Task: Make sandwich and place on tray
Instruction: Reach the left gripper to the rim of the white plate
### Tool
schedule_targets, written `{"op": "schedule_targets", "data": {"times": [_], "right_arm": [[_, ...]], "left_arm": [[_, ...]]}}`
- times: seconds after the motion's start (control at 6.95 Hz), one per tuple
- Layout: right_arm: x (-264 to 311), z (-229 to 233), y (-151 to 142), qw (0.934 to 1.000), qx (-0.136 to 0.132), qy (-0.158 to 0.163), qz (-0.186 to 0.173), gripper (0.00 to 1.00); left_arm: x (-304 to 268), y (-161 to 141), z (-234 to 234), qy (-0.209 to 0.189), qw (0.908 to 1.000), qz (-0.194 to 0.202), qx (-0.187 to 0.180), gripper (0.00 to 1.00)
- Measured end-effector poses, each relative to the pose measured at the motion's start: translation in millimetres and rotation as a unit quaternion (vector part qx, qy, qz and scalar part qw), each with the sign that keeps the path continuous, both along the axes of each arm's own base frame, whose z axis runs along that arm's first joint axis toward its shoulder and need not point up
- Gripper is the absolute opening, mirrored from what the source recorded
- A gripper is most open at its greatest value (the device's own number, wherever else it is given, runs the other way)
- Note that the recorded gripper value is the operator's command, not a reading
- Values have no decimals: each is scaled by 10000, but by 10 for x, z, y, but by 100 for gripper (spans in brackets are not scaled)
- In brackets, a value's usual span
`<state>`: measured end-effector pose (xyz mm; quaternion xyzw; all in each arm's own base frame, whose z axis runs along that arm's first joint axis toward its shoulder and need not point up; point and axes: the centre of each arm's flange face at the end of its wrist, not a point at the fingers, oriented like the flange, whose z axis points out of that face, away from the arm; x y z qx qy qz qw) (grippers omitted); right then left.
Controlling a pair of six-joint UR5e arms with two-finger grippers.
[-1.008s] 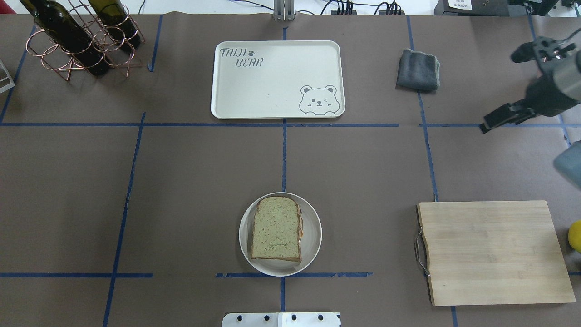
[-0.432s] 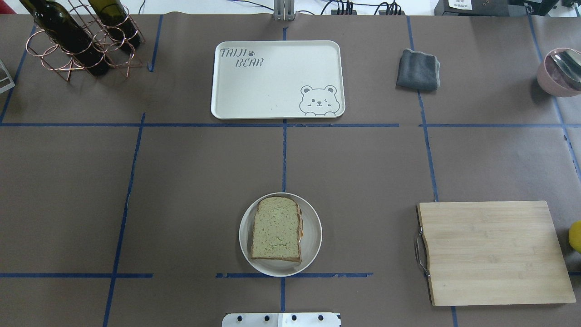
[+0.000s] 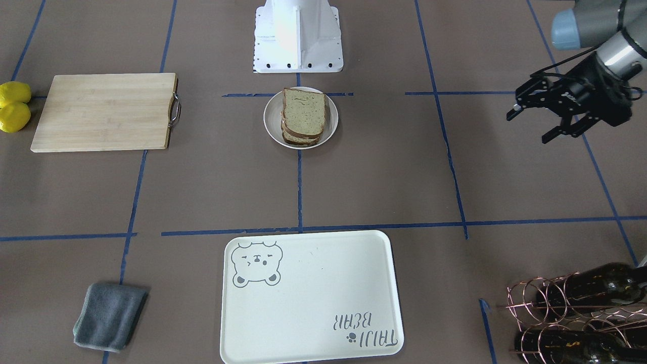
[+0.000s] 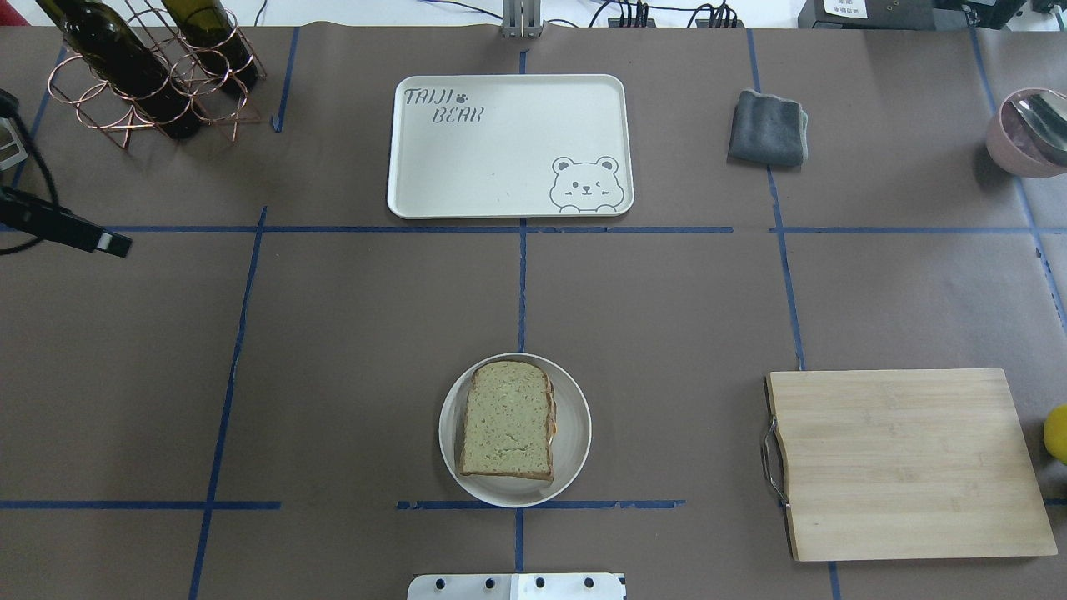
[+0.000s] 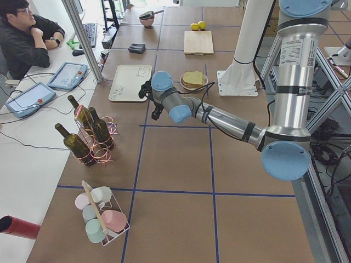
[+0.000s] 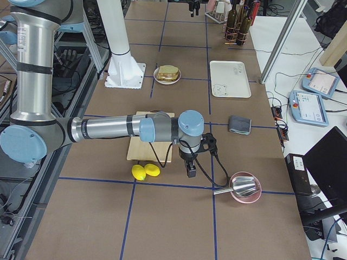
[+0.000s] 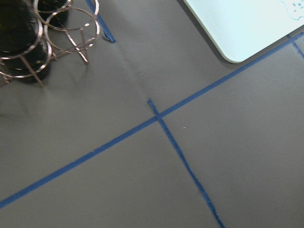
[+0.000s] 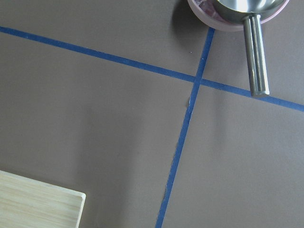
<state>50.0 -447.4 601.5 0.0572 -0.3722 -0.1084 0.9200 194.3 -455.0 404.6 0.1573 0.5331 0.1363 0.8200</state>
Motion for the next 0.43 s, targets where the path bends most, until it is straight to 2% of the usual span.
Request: {"op": "schedule_targets", "data": {"times": [0.14,0.43], "right_arm": [[4,5,7,10000,-13,-1,8,100],[7,27,31,10000,-39,-1,18,100]], "left_arm": [[561,264,-128,157,9990,-162,-376,100],[1614,795,-415,428,9939,-529,-867,84]]}}
